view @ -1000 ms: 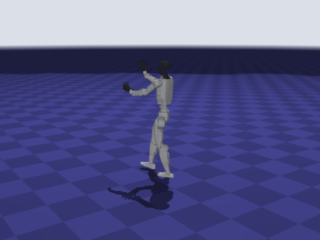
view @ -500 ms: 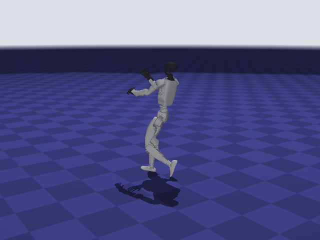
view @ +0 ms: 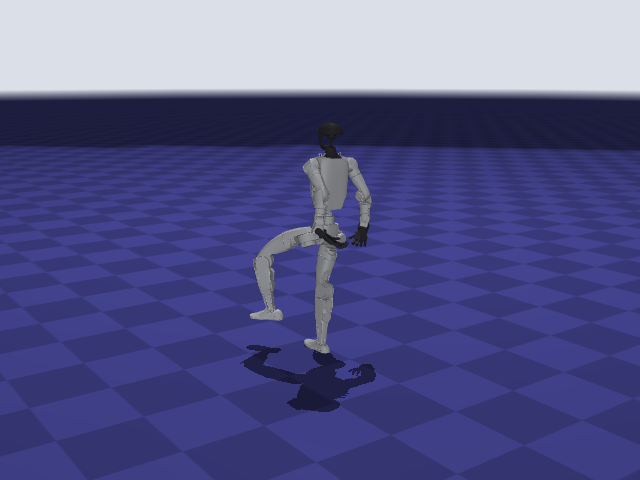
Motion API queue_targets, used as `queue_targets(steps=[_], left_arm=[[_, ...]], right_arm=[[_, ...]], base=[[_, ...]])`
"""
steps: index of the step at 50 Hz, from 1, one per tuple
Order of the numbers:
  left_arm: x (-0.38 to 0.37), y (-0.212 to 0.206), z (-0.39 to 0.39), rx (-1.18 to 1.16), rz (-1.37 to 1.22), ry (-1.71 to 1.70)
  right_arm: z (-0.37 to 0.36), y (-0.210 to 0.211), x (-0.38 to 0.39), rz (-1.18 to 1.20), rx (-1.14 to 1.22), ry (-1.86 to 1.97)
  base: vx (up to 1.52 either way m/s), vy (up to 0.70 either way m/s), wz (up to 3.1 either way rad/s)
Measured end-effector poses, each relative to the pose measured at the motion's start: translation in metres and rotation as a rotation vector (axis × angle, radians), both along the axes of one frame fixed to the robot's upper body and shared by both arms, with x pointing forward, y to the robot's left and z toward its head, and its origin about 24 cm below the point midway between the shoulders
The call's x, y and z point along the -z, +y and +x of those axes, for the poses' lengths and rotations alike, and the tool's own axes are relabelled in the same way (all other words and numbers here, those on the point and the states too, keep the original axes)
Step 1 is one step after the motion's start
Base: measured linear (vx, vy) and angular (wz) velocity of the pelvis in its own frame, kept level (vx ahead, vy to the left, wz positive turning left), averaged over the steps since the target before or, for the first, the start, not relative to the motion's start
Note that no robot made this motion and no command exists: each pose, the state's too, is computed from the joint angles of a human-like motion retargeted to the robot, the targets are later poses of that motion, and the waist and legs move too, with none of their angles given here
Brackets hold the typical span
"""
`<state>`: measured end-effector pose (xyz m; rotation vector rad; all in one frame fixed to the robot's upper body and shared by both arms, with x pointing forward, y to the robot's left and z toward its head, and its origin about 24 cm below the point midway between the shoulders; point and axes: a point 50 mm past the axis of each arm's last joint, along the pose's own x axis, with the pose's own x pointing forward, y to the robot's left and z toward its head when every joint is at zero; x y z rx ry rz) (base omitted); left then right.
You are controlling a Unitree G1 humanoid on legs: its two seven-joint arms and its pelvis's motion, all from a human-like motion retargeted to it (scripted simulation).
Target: Kungfu
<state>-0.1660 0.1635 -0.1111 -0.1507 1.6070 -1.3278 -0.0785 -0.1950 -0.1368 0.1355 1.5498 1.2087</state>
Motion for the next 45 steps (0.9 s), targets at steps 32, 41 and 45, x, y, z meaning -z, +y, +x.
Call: queue_targets(steps=[32,41,45], left_arm=[[-0.257,-0.050,0.472,-0.754,-0.619,-1.953],[-0.192,-0.118,0.455,-0.755,-1.000,-1.394],[-0.134,-0.138,0.432,-0.783,-0.902,-1.149]], right_arm=[[0.321,0.061,-0.070,0.318,1.273,-0.806],[0.318,0.227,-0.129,0.946,0.784,-0.283],[0.311,0.227,-0.121,0.910,0.768,-0.250]], base=[[0.38,0.10,-0.76],[0.09,0.67,-2.54],[0.10,0.61,-1.64]])
